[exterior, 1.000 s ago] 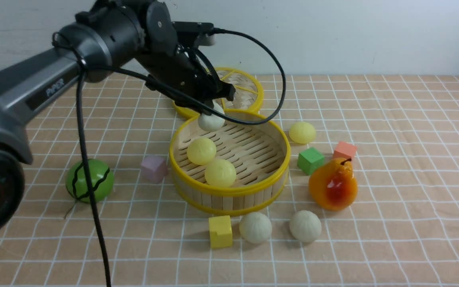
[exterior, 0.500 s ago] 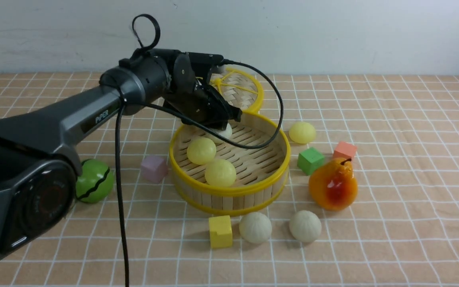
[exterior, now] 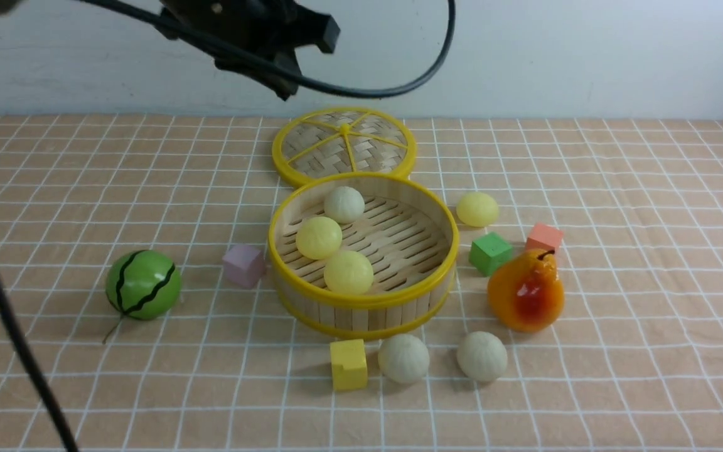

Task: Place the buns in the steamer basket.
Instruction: Use the right arm to grab a steamed stuffed bun, then use the right arm to put the steamed stuffed bun into the steamer, then use the right arm to grab a steamed stuffed bun, then use the right arm to put the steamed stuffed bun into the steamer

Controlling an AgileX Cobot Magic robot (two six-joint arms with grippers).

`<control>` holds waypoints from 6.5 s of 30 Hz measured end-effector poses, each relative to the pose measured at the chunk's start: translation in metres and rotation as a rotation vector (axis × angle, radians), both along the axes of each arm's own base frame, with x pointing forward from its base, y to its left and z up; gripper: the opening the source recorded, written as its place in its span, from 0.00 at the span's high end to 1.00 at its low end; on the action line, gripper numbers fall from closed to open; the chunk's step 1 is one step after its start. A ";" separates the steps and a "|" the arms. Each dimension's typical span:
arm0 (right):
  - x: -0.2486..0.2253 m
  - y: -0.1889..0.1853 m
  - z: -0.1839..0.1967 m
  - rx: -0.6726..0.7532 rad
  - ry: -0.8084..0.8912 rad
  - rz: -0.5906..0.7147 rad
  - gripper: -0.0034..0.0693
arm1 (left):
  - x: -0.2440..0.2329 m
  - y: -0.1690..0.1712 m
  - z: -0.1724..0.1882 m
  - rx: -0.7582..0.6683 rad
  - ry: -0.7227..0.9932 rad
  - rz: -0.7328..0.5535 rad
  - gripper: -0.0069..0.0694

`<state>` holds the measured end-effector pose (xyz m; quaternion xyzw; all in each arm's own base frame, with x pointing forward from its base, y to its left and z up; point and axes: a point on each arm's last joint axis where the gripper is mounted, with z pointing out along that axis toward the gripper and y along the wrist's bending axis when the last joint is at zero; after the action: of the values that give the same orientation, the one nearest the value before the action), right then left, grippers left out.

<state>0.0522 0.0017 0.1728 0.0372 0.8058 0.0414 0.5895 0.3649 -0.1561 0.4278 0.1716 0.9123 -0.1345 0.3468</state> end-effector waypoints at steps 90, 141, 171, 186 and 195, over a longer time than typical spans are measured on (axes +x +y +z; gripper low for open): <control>0.289 0.177 0.018 -0.149 0.872 0.495 0.56 | -0.308 0.116 -0.167 -0.444 -0.552 0.040 0.91; 0.346 0.210 0.041 -0.046 0.560 0.546 0.44 | -0.308 0.116 -0.167 -0.444 -0.552 0.040 0.89; 0.275 0.240 0.031 -0.111 0.814 0.550 0.51 | -0.308 0.116 -0.167 -0.444 -0.552 0.040 0.89; 0.280 0.243 0.016 -0.112 0.820 0.543 0.78 | -0.308 0.116 -0.167 -0.444 -0.550 0.039 0.87; 0.270 0.237 0.039 -0.134 0.840 0.566 0.95 | -0.308 0.116 -0.167 -0.444 -0.550 0.039 0.86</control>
<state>0.3219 0.2391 0.2119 -0.2072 0.9526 0.1291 0.1816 0.0569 -0.0402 0.2604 0.1043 0.7363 -0.2715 0.6110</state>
